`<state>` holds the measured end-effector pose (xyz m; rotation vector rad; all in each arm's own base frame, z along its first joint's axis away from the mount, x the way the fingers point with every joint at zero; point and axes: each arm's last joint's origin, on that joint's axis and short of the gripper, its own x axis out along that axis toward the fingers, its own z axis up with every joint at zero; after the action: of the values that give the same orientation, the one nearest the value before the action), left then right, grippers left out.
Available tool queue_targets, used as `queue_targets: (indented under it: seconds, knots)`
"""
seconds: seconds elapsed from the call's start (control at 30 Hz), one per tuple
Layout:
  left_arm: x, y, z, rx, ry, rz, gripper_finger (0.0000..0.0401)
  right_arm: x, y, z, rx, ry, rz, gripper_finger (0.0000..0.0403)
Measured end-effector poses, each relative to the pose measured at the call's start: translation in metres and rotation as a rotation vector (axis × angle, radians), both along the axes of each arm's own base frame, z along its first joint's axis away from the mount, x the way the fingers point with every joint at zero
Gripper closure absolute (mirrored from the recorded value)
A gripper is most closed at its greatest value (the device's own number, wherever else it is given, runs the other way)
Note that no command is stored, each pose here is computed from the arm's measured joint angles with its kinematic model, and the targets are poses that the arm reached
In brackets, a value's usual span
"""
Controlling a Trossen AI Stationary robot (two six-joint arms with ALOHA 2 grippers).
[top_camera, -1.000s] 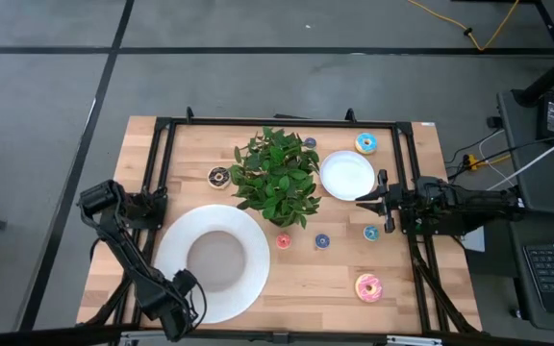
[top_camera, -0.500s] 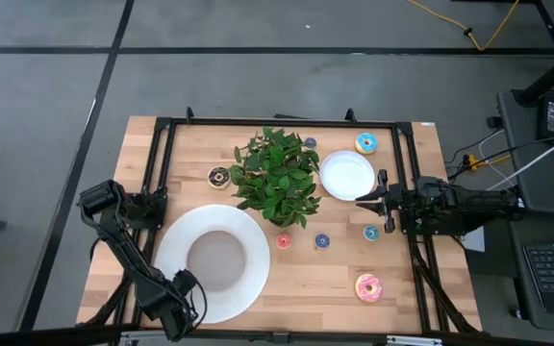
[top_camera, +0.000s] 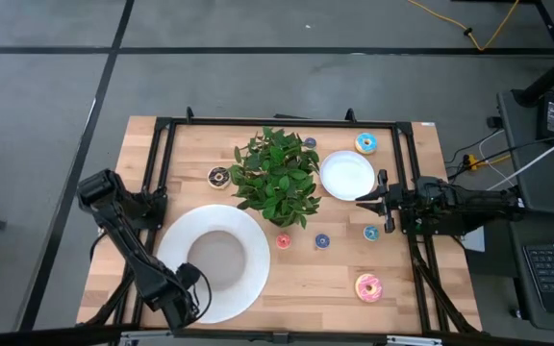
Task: Pick & Place donuts
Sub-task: Put the small light blue donut on the white plate
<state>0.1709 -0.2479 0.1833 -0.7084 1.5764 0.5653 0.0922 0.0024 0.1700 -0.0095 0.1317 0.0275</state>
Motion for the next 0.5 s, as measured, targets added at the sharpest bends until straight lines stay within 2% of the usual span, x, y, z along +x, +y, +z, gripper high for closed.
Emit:
queue_targets:
  seconds: [0.5]
  knots:
    - [0.009,0.043,0.044,-0.024,-0.089,-0.086,0.0399,0.0,0.0,0.0,0.0,0.001,0.0,0.034]
